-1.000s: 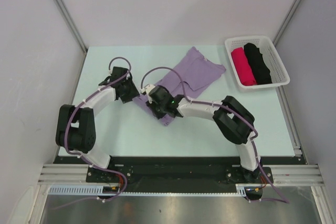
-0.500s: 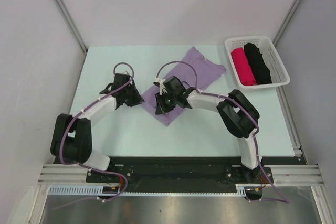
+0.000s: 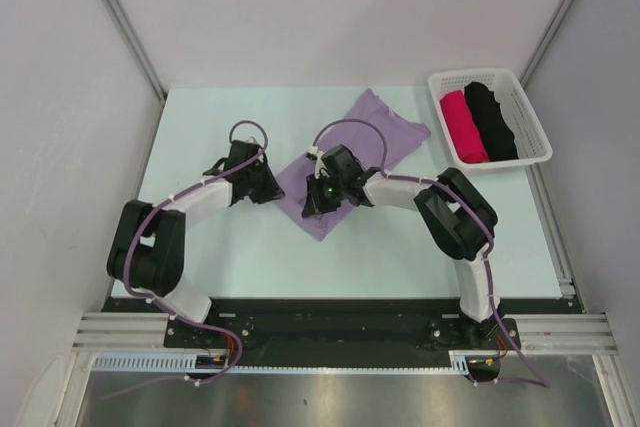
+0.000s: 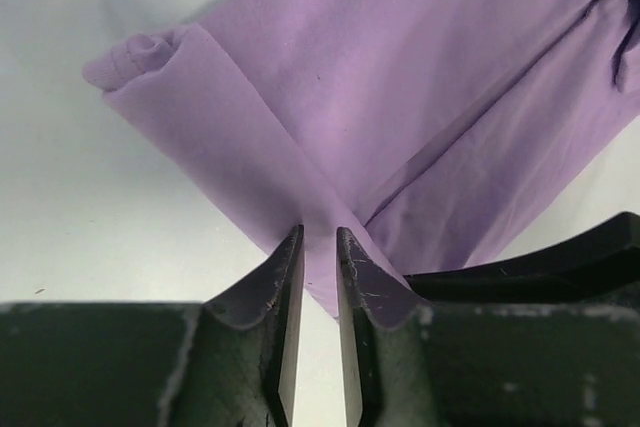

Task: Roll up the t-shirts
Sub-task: Roll the T-shirt to the center of the board.

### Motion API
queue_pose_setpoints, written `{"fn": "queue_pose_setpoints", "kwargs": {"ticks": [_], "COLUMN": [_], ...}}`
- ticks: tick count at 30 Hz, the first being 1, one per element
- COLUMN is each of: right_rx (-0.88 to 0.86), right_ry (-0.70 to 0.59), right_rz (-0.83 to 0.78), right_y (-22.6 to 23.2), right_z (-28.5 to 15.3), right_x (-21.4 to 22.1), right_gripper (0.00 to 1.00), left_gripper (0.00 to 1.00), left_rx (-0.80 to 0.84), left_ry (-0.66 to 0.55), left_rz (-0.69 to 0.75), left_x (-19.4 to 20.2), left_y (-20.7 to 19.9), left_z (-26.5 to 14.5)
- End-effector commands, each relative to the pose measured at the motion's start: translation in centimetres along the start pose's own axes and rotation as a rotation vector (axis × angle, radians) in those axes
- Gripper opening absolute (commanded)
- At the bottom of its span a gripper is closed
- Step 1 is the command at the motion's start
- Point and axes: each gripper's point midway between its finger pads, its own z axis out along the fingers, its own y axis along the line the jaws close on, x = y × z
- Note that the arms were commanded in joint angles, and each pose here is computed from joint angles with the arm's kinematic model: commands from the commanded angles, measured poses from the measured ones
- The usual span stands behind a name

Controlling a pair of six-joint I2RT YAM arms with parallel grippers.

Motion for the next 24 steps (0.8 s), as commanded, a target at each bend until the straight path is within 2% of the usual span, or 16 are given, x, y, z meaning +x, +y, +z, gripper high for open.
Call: {"fn": "queue_pose_setpoints", "kwargs": {"ticks": [1, 7, 13, 18, 21, 24], "right_rx": [0.005, 0.015, 0.014, 0.021, 0.016, 0.038], "right_ry": [0.001, -0.004, -0.017, -0.018, -0.055, -0.089], "right_rz": [0.056, 0.095, 0.134, 0.151, 0.131, 0.09], "right_y": [-0.8, -1.5, -1.9, -2.0, -1.7, -1.2], "right_z": [0.0, 0.0, -0.2, -0.4, -0.8, -1.7], "right_x": [0.3, 0.4, 0.4, 0.5, -0.4, -1.1], "right_gripper": [0.2, 0.19, 0.18, 0.18, 0.23, 0.34], "left_gripper": [0.25, 0.27, 0.15, 0.13, 0.12, 0.11], "left_rx": [0.056, 0.06, 0.027, 0.001, -0.018, -0.03], "left_ry": [-0.084, -0.111, -0.097, -0.096, -0.079, -0.067], "left_rz": [0.003, -0.001, -0.002, -0.006, -0.001, -0.003], "left_x": [-2.1, -2.2, -2.5, -3.0, -3.2, -3.2], "left_y": [-2.3, -2.2, -1.7, -1.5, -1.4, -1.3], "left_z": [-1.9, -2.5, -0.7, 0.8, 1.8, 2.6]}}
